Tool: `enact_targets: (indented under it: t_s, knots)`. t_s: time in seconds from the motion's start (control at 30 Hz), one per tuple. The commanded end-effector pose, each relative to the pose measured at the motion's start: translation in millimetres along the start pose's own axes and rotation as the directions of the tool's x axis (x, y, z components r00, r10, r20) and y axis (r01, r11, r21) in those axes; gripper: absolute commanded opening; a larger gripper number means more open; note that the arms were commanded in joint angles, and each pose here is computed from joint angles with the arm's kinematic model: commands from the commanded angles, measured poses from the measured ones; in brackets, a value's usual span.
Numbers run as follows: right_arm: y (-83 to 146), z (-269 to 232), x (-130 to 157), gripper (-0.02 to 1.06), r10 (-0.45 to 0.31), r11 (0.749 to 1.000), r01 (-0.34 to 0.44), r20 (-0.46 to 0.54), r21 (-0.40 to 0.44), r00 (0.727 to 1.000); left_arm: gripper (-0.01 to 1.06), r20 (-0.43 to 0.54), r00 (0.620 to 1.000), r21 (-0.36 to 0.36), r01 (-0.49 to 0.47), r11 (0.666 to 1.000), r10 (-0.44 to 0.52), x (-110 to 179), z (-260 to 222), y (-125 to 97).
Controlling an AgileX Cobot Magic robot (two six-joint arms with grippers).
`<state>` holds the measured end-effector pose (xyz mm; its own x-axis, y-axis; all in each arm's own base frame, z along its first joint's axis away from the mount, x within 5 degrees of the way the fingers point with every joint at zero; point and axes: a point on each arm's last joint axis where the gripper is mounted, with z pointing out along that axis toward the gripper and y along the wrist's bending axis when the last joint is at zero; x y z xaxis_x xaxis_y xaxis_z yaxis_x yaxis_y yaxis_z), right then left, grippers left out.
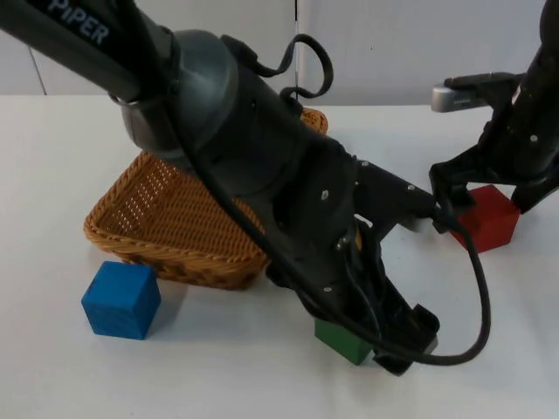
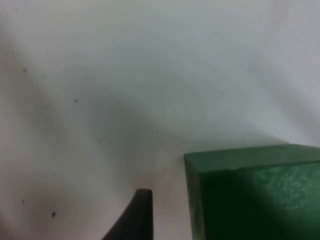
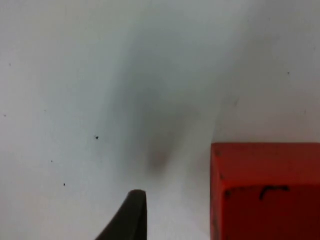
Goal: Pick up one cube with each hand and place exactly two cubes into the same basket, leaving the remaining cube outside.
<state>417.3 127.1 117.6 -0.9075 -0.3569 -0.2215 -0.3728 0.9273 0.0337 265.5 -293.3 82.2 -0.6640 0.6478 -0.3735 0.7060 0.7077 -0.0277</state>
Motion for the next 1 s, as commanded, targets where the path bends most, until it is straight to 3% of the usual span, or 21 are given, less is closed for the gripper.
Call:
enact_targets:
  t_s: [0.0, 0.1, 0.3, 0.4, 0.47, 0.5, 0.53, 0.6, 0.63, 0.97]
  knots:
    - [3.1, -0.4, -1.1, 1.03, -0.011, 1.0, 0.011, -0.003, -0.003, 1.0, 1.05, 0.008, 1.0, 0.0, -0.003, 1.0, 0.003, -1.8, -0.2, -1.8]
    - [3.1, -0.4, -1.1, 0.97, -0.011, 1.0, 0.011, -0.003, -0.003, 1.0, 1.05, 0.013, 1.0, 0.0, -0.003, 1.0, 0.003, -2.2, -0.2, -1.8]
    - [3.0, -0.4, -0.6, 0.68, -0.013, 1.0, 0.013, -0.008, -0.002, 1.0, 0.98, 0.015, 1.0, 0.001, -0.003, 1.0, 0.003, -2.4, -0.2, -1.8]
    - [3.0, -2.2, 0.6, 0.38, -0.016, 1.0, 0.016, -0.022, -0.001, 1.0, 0.76, 0.008, 1.0, 0.002, 0.001, 1.0, -0.001, -2.0, -1.1, -2.0]
    - [3.2, -6.8, -0.1, 0.22, -0.017, 1.0, 0.017, -0.015, -0.001, 1.0, 0.5, -0.005, 1.0, 0.002, 0.003, 1.0, -0.003, -1.6, -4.2, -2.0]
    - [3.2, -6.8, -0.1, 0.22, -0.017, 1.0, 0.017, -0.015, -0.001, 1.0, 0.5, -0.005, 1.0, 0.002, 0.003, 1.0, -0.003, -1.6, -4.2, -2.0]
    - [3.4, -11.3, -0.9, 0.11, -0.017, 1.0, 0.017, -0.006, 0.0, 1.0, 0.37, -0.004, 1.0, 0.002, 0.003, 1.0, -0.003, -2.6, -7.4, -2.1]
    - [3.8, -22.0, -2.8, 0.0, -0.019, 1.0, 0.019, 0.016, 0.002, 1.0, 0.06, 0.003, 1.0, 0.003, 0.002, 1.0, -0.002, -5.4, -17.3, -2.4]
    - [4.1, -27.8, -3.8, 0.0, -0.02, 1.0, 0.019, 0.029, 0.003, 0.999, 0.0, 0.011, 1.0, 0.002, -0.005, 1.0, 0.005, -7.4, -23.1, -2.4]
    - [8.6, -100.7, -1.3, 0.0, -0.029, 1.0, 0.029, 0.101, 0.006, 0.994, 0.0, 0.174, 0.985, 0.008, -0.012, 1.0, 0.011, -29.2, -106.8, -4.0]
